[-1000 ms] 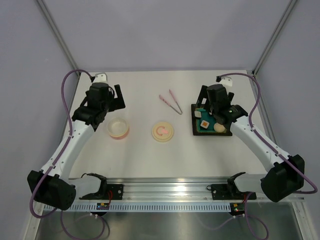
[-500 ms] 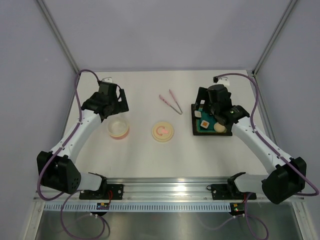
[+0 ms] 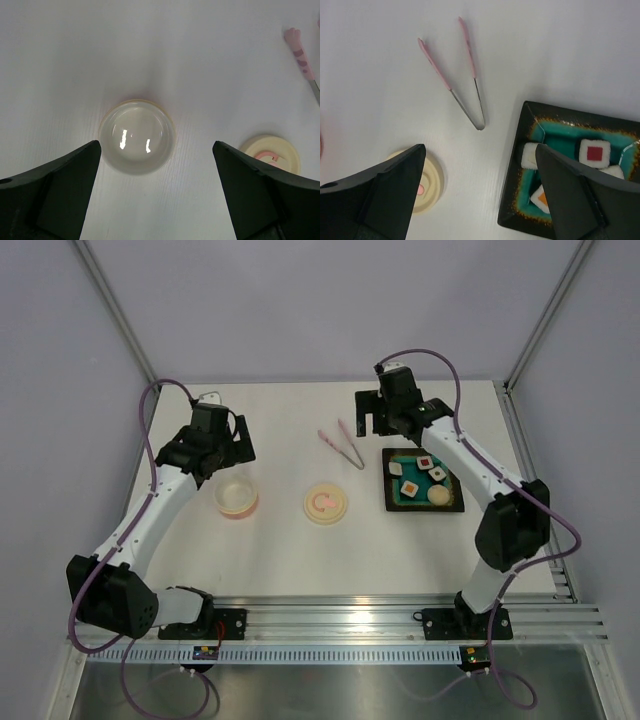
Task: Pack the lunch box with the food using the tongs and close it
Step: Pick up the clamp at the center of the board.
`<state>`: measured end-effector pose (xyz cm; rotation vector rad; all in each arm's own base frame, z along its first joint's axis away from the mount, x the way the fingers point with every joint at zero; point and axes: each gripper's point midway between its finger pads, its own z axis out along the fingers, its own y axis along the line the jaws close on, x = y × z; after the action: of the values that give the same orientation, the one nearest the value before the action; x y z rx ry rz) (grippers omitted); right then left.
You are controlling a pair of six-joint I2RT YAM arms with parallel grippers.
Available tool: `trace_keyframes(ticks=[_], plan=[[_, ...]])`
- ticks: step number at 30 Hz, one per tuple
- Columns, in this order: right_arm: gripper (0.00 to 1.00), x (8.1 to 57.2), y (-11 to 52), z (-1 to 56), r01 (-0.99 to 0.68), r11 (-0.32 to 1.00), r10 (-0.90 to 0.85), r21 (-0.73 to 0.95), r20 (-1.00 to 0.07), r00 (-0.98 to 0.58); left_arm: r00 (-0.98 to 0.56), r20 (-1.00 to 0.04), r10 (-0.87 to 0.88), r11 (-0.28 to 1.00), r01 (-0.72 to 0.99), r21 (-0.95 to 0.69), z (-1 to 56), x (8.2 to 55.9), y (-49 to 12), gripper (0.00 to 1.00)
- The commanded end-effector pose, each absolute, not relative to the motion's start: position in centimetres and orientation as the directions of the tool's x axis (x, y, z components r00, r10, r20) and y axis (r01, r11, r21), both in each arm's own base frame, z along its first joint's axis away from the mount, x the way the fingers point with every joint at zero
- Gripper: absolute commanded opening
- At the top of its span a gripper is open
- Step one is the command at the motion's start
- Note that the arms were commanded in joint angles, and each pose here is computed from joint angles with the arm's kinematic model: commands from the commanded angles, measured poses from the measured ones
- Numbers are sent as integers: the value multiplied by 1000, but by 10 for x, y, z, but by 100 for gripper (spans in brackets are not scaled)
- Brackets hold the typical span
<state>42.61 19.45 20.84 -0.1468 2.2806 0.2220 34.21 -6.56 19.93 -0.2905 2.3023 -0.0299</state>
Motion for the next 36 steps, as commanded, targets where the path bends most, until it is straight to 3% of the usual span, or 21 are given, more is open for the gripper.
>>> trace_keyframes(ticks=[1, 4, 6, 10, 28, 36], plan=[[99, 434, 216, 189, -279, 956, -138, 89, -704, -696, -592, -771, -234, 970, -194, -145, 223, 350, -67, 99], [99, 449, 230, 177, -329, 943, -187, 50, -739, -647, -595, -768, -237, 969, -206, -139, 223, 348, -64, 99], [99, 464, 229, 182, -263, 964, -145, 32, -767, -625, -597, -767, -237, 968, -209, -136, 222, 346, -63, 99], [100, 477, 238, 134, -290, 957, -217, -4, -671, -709, -593, -770, -235, 968, -215, -130, 222, 342, -60, 99], [99, 502, 257, 33, -425, 903, -386, -58, -541, -747, -597, -769, -229, 967, -233, -107, 218, 325, -51, 99], [85, 493, 266, 19, -454, 891, -389, -3, -520, -761, -592, -772, -230, 966, -233, -109, 218, 325, -50, 99]])
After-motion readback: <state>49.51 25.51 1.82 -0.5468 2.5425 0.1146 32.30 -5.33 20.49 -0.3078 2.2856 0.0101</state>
